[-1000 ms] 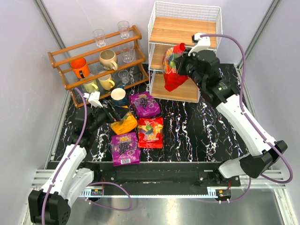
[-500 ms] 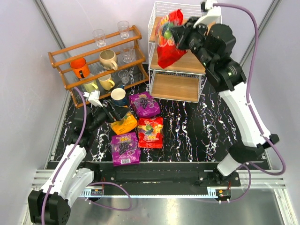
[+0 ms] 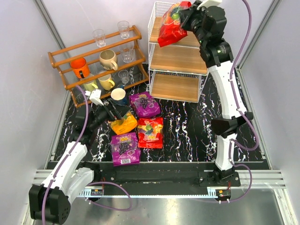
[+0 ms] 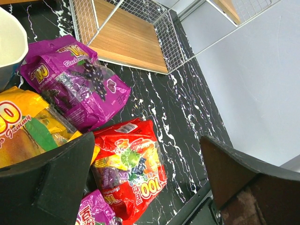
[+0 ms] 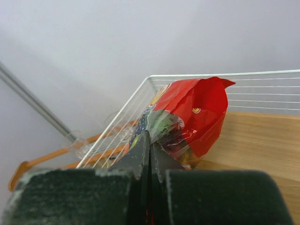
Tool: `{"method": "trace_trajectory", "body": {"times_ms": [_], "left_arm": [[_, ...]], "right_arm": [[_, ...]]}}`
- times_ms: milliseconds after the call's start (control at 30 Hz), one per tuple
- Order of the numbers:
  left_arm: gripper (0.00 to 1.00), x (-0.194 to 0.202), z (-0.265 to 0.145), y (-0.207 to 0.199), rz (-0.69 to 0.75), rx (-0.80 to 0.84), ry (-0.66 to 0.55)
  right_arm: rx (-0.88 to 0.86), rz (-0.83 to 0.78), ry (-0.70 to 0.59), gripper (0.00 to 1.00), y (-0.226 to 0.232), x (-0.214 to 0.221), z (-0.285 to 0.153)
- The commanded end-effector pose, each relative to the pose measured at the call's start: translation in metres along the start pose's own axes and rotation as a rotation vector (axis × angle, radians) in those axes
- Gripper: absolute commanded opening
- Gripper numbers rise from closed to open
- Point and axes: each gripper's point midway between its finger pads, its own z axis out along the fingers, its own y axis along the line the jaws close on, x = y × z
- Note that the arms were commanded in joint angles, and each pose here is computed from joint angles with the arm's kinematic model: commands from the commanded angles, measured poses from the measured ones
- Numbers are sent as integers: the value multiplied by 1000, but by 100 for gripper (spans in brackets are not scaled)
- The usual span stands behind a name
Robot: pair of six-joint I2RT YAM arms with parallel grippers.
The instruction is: Place and organize the candy bags onto the shelf
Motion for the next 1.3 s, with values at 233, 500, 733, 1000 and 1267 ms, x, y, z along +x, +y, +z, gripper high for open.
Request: {"method": "trace_trajectory", "body": {"times_ms": [233, 500, 733, 1000, 1267], "left_arm": [[98, -21, 5, -22, 33, 90, -54], [98, -17, 6, -19, 31, 87, -44], [98, -14, 7, -17, 26, 88, -35], [98, -13, 9, -17, 14, 93, -28], [98, -17, 9, -22, 6, 109, -38]], "right_arm": [[-113, 269, -219, 0, -26, -64, 21], [-160, 308, -105, 0, -29, -23, 38], [-209, 355, -11, 0, -23, 3, 42], [-273, 385, 50, 0, -10, 14, 35], [-340, 441, 30, 0, 9, -4, 26]]}}
